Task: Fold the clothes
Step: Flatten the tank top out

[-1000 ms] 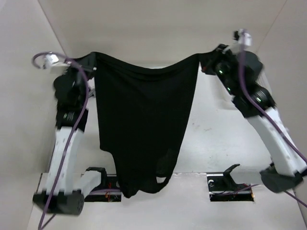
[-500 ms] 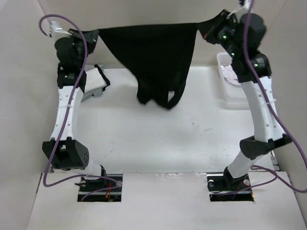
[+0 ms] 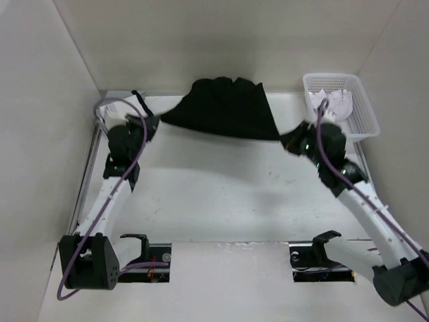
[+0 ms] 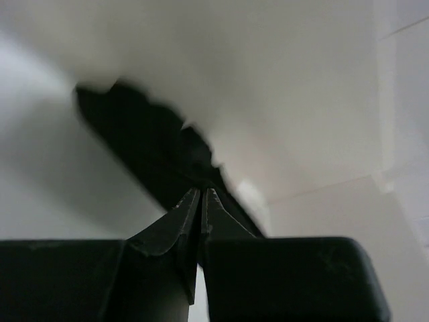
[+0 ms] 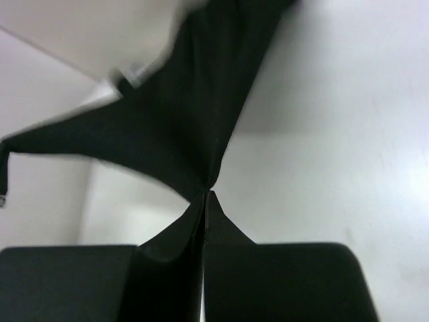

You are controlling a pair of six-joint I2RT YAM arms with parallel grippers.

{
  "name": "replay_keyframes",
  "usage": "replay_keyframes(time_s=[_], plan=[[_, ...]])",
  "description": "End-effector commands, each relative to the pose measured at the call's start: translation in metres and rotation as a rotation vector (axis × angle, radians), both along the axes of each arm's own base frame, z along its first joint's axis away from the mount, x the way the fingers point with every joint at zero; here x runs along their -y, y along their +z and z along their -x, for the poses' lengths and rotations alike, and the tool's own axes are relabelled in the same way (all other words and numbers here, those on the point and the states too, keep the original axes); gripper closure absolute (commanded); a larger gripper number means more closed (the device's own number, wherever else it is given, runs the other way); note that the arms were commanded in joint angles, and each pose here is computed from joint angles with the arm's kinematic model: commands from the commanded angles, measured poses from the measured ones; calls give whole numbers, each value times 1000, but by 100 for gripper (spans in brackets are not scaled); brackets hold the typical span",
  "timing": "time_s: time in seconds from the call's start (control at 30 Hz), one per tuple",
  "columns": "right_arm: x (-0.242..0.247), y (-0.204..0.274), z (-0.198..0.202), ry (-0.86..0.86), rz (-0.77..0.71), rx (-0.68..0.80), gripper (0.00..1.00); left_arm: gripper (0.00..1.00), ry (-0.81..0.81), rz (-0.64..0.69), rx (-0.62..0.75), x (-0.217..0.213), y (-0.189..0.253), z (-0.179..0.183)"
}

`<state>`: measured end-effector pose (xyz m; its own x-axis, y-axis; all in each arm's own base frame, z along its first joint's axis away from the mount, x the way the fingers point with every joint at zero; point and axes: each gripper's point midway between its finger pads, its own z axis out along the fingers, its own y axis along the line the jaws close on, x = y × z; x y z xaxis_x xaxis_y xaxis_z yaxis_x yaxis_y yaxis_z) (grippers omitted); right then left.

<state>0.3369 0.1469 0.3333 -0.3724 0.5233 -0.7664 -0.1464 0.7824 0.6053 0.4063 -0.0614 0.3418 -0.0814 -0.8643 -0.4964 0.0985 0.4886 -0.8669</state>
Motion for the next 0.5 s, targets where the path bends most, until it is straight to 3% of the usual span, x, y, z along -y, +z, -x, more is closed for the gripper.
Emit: replay_keyframes(time_s=[0.0, 0.23, 0.37, 0.47], plan=[[-6, -36, 46, 13, -69, 23, 100, 99, -6, -15, -50, 8, -66, 36], [-27, -173, 158, 145, -82, -251, 100, 99, -53, -89, -252, 2, -180, 135], [-38, -221, 217, 246, -98, -427, 100, 99, -108, -84, -356, 13, -211, 177], [-44, -231, 247, 301, -101, -496, 100, 99, -148, -61, -401, 26, -217, 195]])
